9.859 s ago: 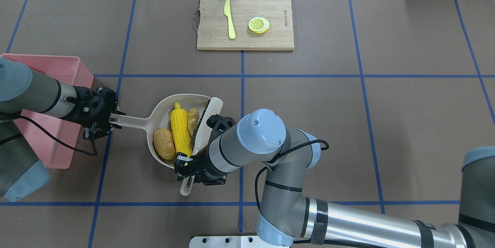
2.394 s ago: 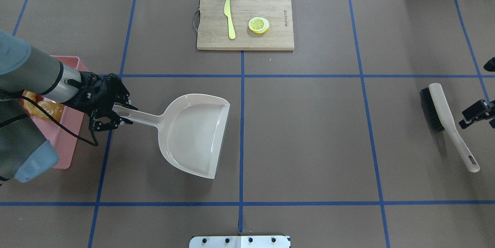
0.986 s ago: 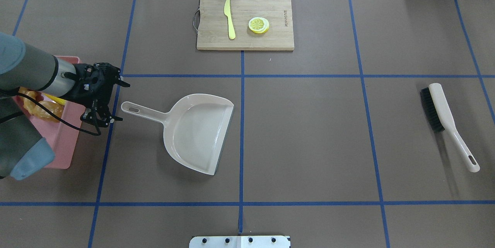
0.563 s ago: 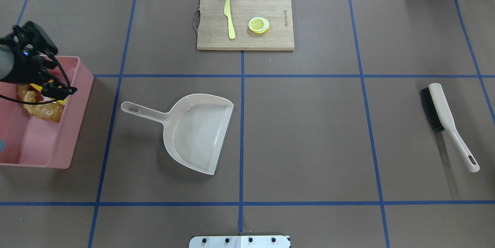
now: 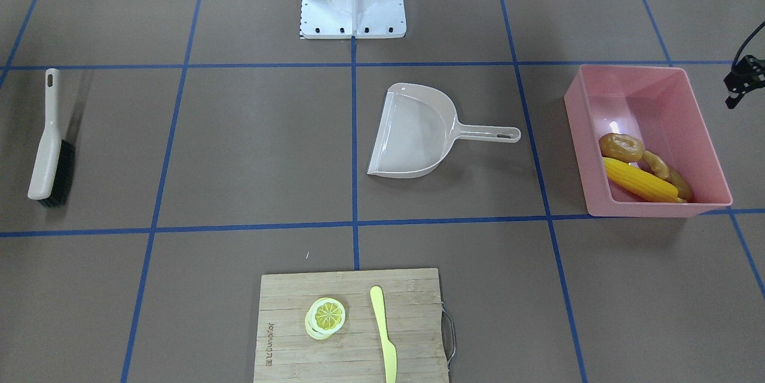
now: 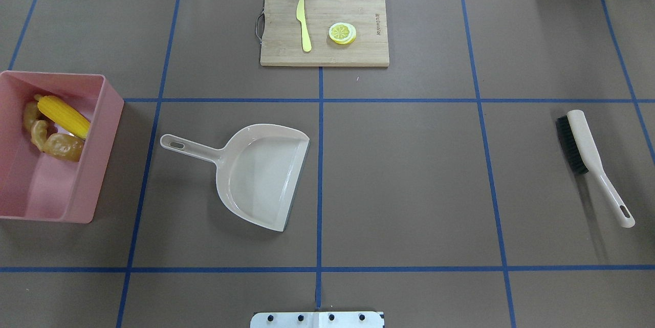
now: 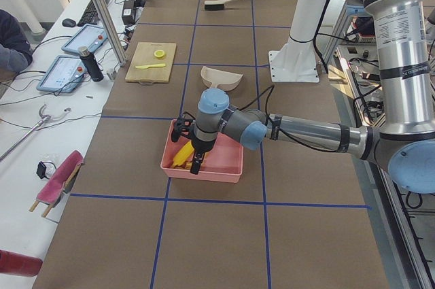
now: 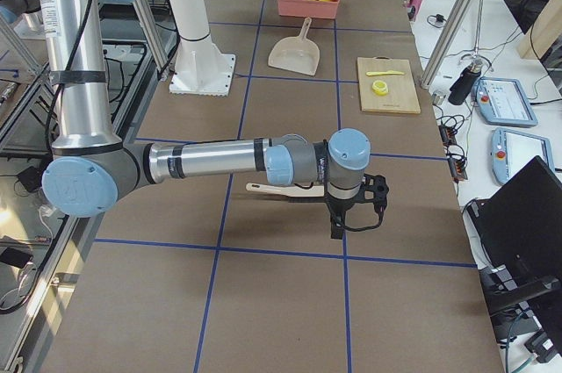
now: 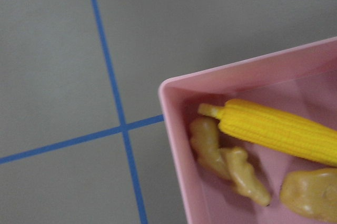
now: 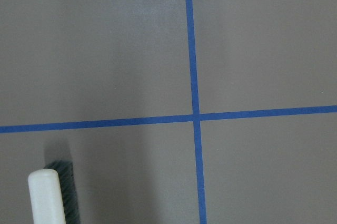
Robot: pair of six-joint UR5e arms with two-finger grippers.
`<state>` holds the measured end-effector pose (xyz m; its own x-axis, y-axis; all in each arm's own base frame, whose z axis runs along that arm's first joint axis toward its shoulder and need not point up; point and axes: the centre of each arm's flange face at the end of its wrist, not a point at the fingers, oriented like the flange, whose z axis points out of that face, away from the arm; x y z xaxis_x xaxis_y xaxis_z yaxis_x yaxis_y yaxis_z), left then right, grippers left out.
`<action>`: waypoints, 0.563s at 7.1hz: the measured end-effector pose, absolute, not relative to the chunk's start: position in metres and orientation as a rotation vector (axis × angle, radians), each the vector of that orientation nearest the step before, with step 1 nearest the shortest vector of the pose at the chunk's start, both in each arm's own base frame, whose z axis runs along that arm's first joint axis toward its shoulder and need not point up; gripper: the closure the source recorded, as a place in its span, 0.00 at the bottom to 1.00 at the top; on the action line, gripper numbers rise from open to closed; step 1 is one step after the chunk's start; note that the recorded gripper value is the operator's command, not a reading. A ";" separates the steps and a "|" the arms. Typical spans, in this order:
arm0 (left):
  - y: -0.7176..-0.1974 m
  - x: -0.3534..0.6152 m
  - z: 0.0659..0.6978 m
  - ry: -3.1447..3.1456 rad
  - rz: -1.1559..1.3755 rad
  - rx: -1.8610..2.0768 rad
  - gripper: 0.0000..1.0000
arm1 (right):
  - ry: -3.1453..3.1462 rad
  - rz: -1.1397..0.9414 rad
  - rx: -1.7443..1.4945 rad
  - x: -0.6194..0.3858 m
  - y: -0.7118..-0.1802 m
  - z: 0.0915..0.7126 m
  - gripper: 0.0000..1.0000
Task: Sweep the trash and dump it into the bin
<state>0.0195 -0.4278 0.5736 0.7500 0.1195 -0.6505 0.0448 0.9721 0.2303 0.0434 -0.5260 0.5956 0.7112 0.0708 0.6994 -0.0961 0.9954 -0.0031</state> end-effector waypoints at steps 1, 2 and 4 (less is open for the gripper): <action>-0.420 0.011 0.587 0.797 0.014 0.186 0.02 | -0.786 0.098 0.033 0.043 -0.524 0.593 0.00; -0.416 0.009 0.598 0.840 -0.003 0.147 0.02 | -0.788 0.097 0.033 0.043 -0.523 0.594 0.00; -0.403 0.003 0.618 0.856 -0.034 0.097 0.02 | -0.784 0.096 0.029 0.043 -0.518 0.598 0.00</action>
<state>0.0035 -0.4026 0.6179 0.6551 0.0090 -0.7555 0.0692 0.9950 0.0718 0.0435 -0.5182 0.5978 0.7038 0.0757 0.7063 -0.0970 0.9952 -0.0100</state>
